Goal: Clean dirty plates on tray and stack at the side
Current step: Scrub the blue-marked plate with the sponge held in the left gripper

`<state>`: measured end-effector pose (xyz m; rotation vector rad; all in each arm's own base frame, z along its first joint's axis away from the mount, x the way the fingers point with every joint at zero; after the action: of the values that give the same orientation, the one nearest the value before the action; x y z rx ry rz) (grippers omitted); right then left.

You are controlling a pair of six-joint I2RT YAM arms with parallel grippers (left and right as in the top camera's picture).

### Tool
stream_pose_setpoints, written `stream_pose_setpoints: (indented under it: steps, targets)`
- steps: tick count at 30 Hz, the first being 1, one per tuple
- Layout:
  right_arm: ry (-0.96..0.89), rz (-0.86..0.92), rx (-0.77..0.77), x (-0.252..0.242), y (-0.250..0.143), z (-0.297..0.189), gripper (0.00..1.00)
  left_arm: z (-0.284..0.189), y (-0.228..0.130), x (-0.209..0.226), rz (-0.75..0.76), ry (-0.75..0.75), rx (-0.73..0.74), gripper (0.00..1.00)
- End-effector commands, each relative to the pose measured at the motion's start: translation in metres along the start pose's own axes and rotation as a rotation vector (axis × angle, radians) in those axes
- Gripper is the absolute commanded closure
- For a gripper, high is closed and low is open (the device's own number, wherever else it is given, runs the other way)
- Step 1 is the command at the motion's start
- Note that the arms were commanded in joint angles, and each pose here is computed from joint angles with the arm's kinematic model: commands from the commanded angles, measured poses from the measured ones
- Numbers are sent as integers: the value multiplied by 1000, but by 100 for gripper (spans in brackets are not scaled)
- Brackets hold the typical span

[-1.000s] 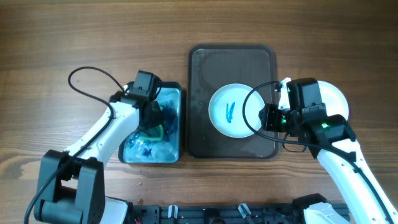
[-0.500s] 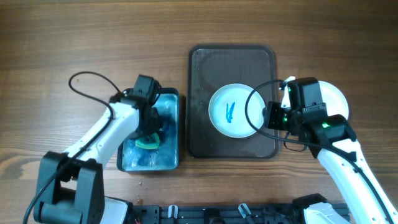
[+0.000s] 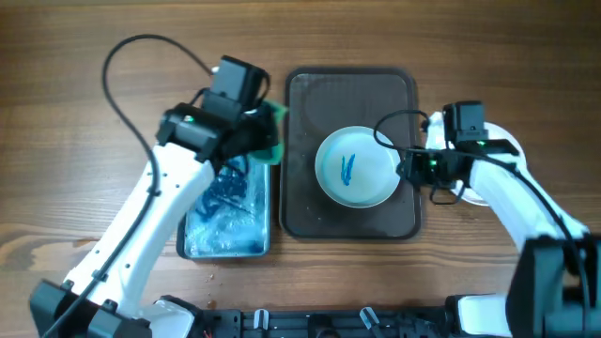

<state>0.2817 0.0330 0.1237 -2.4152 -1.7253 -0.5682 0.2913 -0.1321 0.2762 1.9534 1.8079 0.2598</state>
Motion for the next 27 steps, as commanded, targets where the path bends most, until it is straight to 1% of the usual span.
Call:
stream_pose_setpoints:
  steps: [1, 2, 3, 6, 8, 12, 14, 20, 23, 25, 27]
  targets:
    - [81, -65, 64, 9, 3, 18, 67, 23, 1, -38, 12, -128, 20, 96]
    - [79, -68, 74, 9, 2, 22, 70, 30, 1, -43, 9, -133, 27, 96]
    - [76, -71, 81, 10, 1, 26, 75, 37, 0, -47, 3, -136, 36, 96]
    - [36, -64, 99, 10, -1, 37, 94, 66, -5, -67, 19, -209, 101, 96]
    - [-1, -47, 103, 9, -3, 42, 96, 84, -10, -79, 32, -249, 141, 96]
    - [-89, -5, 90, 5, -7, 45, 96, 122, -24, -96, 36, -243, 200, 96]
    - [-103, 15, 89, 4, -7, 45, 96, 140, -33, -103, 52, -237, 231, 96]
    - [-103, 19, 89, 4, -7, 45, 96, 183, -65, -118, -48, -189, 355, 96]
    - [-103, 36, 88, 4, -7, 45, 96, 202, -78, -119, -52, -157, 395, 96]
    - [-104, 36, 89, 4, -8, 45, 96, 208, -83, -113, -45, -90, 403, 96]
    - [-104, 37, 91, 4, -8, 45, 96, 209, -84, -96, -30, 71, 370, 96]
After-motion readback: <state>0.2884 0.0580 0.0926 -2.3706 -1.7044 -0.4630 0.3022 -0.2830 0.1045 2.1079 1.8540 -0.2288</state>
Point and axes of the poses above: each gripper's point midway between its finger pads, its own z axis out along the fingers, its own x axis along the line the jaws close on, y = z × x, the point moved 10 cm from there along -z, back along the fingers, and after that the axes turned 12 degrees about z, right-handed, at the moved point
